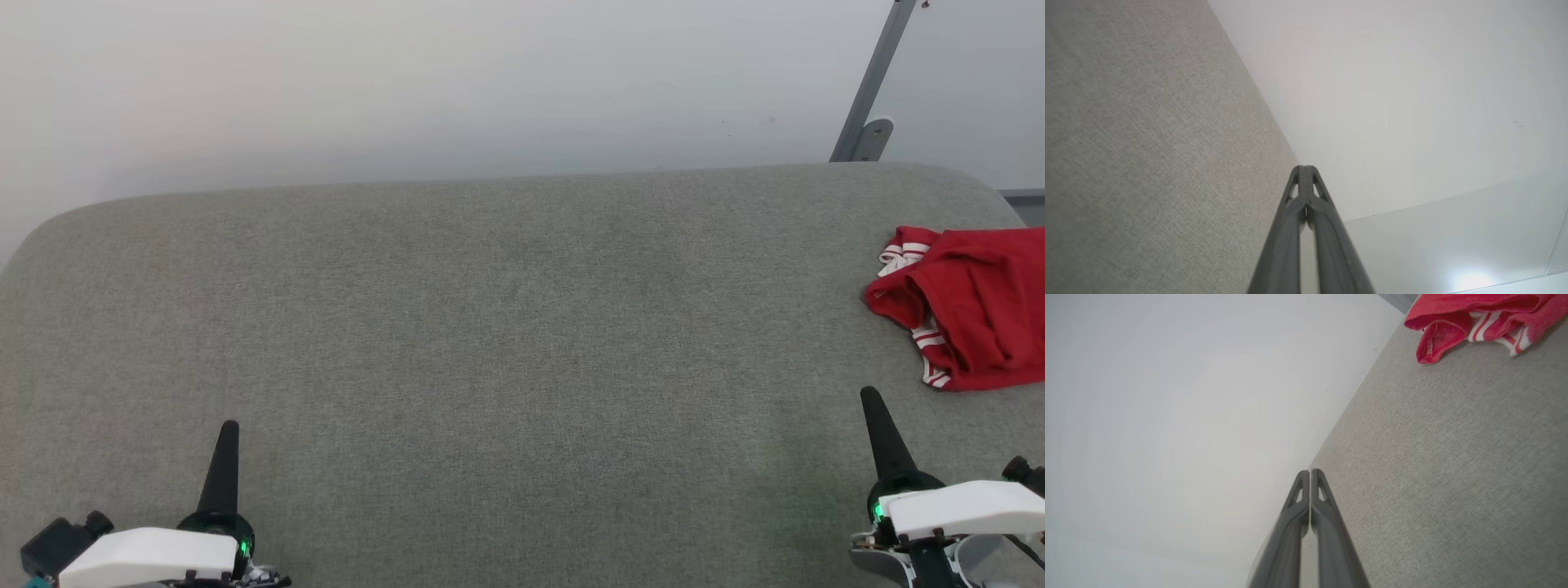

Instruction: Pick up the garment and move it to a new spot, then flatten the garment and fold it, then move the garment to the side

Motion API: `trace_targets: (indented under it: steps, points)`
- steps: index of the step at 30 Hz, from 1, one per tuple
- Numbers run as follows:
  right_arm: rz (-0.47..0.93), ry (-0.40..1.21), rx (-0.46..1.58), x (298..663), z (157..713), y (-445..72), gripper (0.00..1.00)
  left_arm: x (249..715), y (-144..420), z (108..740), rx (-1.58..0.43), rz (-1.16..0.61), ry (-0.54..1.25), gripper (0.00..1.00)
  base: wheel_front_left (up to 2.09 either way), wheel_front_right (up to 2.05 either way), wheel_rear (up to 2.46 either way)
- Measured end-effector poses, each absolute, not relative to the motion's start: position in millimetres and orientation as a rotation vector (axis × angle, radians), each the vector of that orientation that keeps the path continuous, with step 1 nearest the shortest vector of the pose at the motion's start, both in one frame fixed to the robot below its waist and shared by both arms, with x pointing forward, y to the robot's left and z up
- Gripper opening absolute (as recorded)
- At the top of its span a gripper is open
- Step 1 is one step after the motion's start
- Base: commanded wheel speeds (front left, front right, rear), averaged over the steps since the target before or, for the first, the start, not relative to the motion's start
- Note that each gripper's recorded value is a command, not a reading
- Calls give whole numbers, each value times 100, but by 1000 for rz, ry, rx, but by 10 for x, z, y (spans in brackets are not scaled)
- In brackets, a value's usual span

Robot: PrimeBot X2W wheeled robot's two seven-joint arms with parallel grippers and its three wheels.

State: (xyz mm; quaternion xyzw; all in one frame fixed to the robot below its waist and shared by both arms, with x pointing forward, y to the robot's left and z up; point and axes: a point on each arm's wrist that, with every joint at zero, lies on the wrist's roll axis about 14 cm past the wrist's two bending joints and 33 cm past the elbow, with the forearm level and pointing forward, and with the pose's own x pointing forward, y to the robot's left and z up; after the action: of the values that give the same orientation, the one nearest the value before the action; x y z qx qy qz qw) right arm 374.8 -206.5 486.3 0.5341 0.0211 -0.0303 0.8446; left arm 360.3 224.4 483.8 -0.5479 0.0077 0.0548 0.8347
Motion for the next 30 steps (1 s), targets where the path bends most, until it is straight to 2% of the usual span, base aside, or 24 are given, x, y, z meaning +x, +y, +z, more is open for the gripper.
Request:
trace_targets:
  steps: [30]
  points:
    - [-38,26,1385,3825,4961,-2029,0,3760,2100,4937,-1397,62,16,0,0,0,0]
